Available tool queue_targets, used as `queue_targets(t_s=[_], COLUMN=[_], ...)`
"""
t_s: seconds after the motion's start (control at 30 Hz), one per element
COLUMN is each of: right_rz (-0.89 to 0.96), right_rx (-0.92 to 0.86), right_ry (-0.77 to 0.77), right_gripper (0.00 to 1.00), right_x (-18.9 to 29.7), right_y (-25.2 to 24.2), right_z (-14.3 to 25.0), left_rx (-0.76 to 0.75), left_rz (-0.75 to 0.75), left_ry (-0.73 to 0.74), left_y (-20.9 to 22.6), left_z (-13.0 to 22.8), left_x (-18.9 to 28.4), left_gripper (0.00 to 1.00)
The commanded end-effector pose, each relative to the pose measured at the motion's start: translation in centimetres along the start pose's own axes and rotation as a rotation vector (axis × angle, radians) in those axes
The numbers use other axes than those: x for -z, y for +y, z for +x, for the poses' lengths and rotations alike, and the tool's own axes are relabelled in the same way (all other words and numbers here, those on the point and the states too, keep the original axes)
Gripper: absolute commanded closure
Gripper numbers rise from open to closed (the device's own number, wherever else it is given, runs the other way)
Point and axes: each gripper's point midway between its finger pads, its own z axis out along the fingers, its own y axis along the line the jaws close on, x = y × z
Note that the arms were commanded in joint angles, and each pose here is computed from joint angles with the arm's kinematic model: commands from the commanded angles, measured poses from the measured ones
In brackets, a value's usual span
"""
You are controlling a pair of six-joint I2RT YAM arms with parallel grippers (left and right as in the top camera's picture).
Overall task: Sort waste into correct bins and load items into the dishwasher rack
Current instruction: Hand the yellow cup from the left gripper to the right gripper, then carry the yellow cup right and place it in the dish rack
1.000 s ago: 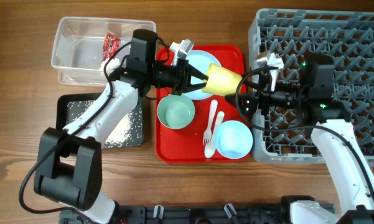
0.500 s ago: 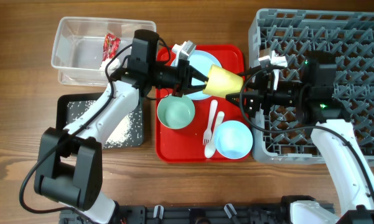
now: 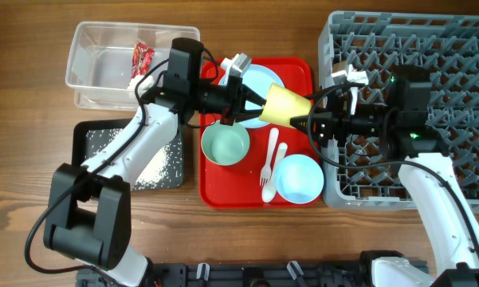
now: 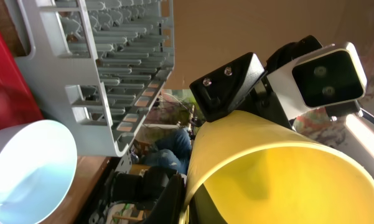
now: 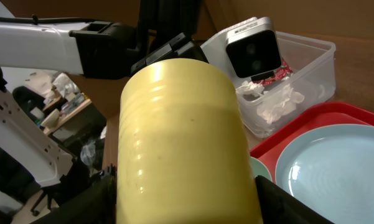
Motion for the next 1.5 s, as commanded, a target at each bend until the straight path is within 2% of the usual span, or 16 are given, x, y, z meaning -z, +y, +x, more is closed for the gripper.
queue_targets(t_s=[0.0,0.1,0.27,0.37,0.4,0.5,0.57,0.8,0.83,1.03,1.17,1.33,1.47], right_rz=[-0.029,-0.029,-0.029,-0.009,0.019,0.127,0.173,0.413,0.459,0.768,1.020,1.300,1.532], right_rx=[0.003,0.003,0.003,-0.005,-0.031,-0.095,-0.117,-0.194,-0.203,-0.251,-0.315,-0.376,-0.486], right_ry=[-0.003,-0.003,-0.003,0.000,0.002,0.016,0.027,0.088,0.096,0.114,0.102,0.072,0.028], right_gripper=[0.32,0.33,0.41,0.44,0.45,0.49,0.54,0.63,0.67,0.84,0.96,0.96,0.96], right_x=[-0.1,-0.1,-0.1,-0.1,-0.1,0.0,0.1,1.6,2.2,8.1,13.7,20.8,26.6], right_y=[0.3,0.3,0.3,0.0,-0.5,-2.3,-3.1,-6.2,-6.6,-7.7,-7.9,-7.6,-7.8], right_z=[-0.5,-0.5,-0.5,-0.4,-0.4,0.1,0.6,2.5,2.5,-0.4,-2.7,-4.1,-3.0], left_rx=[-0.002,0.006,0.005,0.004,0.005,-0.033,-0.092,-0.112,-0.113,-0.130,-0.143,-0.180,-0.200], left_rz=[0.009,0.008,0.008,0.006,0.003,-0.022,-0.049,-0.300,-0.350,-0.650,-0.814,-0.862,-0.854], left_ry=[0.010,0.010,0.010,0.006,0.002,-0.029,-0.056,-0.205,-0.225,-0.337,-0.405,-0.464,-0.478], left_y=[-0.7,-0.7,-0.7,-0.6,-0.6,-0.1,0.3,5.4,6.3,9.2,9.0,6.9,6.0], left_z=[0.2,0.2,0.2,0.1,0.0,-0.5,-1.0,-2.9,-3.1,-3.0,-2.3,-1.7,-1.5], left_x=[-0.1,-0.1,-0.1,-0.1,-0.1,-0.1,-0.1,1.5,2.2,7.2,10.0,11.5,11.6], left_gripper=[0.96,0.96,0.96,0.85,0.85,0.62,0.55,0.47,0.47,0.43,0.42,0.42,0.43])
